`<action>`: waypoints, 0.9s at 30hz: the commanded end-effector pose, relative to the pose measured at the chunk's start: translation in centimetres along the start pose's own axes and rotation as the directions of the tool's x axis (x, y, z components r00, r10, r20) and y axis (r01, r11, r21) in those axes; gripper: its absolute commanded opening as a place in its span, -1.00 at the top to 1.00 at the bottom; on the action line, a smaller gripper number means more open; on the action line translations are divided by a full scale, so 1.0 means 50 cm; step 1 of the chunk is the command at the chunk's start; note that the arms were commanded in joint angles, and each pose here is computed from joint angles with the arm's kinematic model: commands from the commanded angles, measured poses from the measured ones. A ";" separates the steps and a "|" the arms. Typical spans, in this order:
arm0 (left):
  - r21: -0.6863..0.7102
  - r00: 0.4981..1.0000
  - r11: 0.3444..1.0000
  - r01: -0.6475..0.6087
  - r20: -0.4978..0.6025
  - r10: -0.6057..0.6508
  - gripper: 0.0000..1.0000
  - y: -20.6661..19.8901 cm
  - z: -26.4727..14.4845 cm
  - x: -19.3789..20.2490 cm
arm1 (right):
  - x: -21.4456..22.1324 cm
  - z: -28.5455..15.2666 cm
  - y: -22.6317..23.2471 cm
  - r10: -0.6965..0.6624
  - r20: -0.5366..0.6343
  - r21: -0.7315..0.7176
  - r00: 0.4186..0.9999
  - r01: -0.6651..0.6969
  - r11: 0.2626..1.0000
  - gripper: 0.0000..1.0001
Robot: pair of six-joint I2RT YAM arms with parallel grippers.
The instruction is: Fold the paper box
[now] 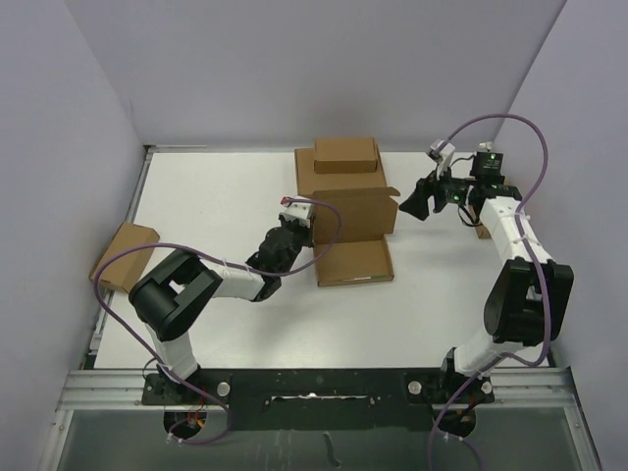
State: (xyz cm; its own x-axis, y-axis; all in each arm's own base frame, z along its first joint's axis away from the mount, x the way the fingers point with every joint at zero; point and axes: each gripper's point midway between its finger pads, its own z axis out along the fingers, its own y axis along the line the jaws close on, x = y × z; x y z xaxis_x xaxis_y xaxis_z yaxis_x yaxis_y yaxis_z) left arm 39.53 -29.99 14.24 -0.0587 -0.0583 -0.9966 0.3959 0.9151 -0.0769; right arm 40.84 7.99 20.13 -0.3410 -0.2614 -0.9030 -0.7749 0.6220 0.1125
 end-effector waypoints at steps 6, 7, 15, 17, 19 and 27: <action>0.033 0.992 0.999 0.031 0.119 -0.035 1.00 -0.016 -0.004 -0.084 | 0.015 0.039 -0.023 0.009 0.005 -0.074 1.000 -0.009 0.997 -0.28; 0.032 0.993 0.999 0.030 0.117 -0.033 1.00 -0.015 -0.005 -0.082 | 0.017 0.045 -0.026 0.014 0.003 -0.081 1.000 -0.014 0.997 -0.23; 0.035 0.993 0.999 0.029 0.117 -0.033 1.00 -0.018 -0.002 -0.085 | 0.027 0.074 -0.036 0.024 -0.007 -0.103 1.000 -0.024 0.994 -0.09; 0.037 0.993 0.999 0.028 0.116 -0.032 1.00 -0.019 -0.001 -0.085 | 0.026 0.081 -0.035 0.023 -0.006 -0.113 1.000 -0.024 0.993 -0.06; 0.038 0.993 0.999 0.030 0.117 -0.034 1.00 -0.020 0.001 -0.086 | 0.025 0.087 -0.034 0.021 -0.009 -0.120 1.000 -0.022 0.993 -0.03; 0.040 0.993 0.999 0.029 0.115 -0.034 1.00 -0.022 0.004 -0.085 | 0.030 0.105 -0.025 0.014 -0.019 -0.150 1.000 -0.017 0.988 0.21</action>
State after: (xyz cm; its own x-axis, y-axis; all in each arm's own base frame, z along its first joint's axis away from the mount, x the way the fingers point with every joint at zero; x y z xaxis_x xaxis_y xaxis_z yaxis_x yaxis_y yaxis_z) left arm 39.32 -30.08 14.02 -0.0635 -0.0542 -0.9965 0.4067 0.9104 -0.0754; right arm 43.61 9.88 14.88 -0.4236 -0.2654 -0.8661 -0.8051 0.5485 0.2257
